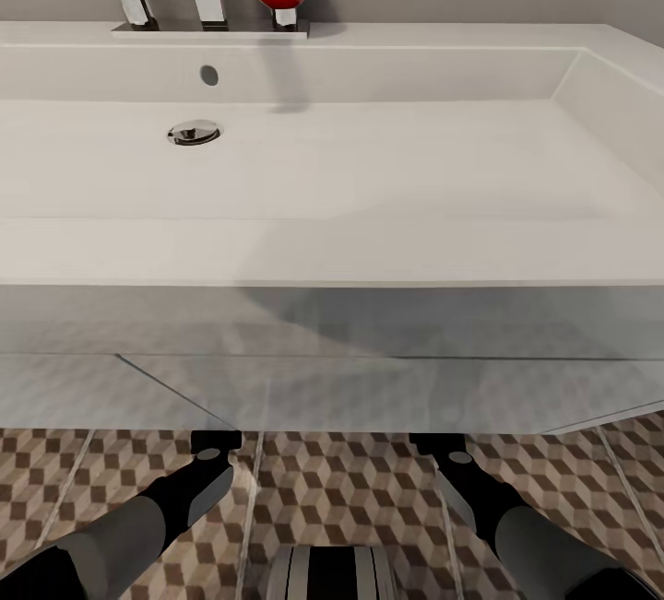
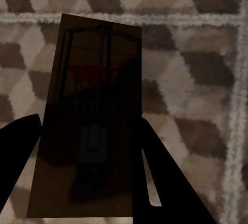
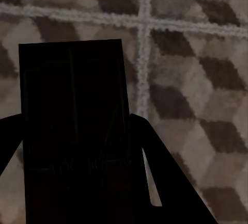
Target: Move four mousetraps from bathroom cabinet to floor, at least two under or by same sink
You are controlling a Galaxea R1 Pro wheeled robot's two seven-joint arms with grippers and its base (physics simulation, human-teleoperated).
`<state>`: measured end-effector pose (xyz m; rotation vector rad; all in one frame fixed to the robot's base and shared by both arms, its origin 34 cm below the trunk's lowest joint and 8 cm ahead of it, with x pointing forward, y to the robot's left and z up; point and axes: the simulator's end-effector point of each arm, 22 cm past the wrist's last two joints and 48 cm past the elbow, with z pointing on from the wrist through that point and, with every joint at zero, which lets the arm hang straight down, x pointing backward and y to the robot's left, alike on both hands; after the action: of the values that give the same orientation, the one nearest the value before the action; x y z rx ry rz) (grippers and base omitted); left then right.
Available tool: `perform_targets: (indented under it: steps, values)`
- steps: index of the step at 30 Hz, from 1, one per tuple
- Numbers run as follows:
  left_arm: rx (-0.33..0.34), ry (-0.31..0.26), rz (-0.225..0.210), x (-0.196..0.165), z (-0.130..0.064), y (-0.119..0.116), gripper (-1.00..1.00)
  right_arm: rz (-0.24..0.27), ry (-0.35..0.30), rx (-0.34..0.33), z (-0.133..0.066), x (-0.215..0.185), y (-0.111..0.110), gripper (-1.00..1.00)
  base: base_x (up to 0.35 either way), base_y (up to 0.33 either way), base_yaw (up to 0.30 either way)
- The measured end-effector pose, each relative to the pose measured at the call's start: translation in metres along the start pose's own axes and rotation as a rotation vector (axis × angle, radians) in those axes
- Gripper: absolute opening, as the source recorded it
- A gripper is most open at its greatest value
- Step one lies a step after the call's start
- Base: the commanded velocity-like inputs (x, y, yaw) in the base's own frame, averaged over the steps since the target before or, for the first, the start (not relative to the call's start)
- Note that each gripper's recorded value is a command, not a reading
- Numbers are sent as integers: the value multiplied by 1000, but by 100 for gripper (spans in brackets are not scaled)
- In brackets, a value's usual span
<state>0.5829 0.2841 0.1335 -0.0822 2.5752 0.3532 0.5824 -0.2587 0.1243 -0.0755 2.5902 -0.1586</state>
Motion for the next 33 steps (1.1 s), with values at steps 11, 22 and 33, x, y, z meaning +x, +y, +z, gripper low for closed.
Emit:
perform_targets:
  steps: [11,22,33]
  values:
    - [1,11,2,7,3,-2,-100,-1,12,-1,3,7,1,-100,0,0,0]
    - [2,10,2,7,3,-2,-100,-1,12,-1,3,7,1,-100,0,0,0]
    - [2,10,2,7,3,-2,-100,-2,12,-2,3,7,1,-100,0,0,0]
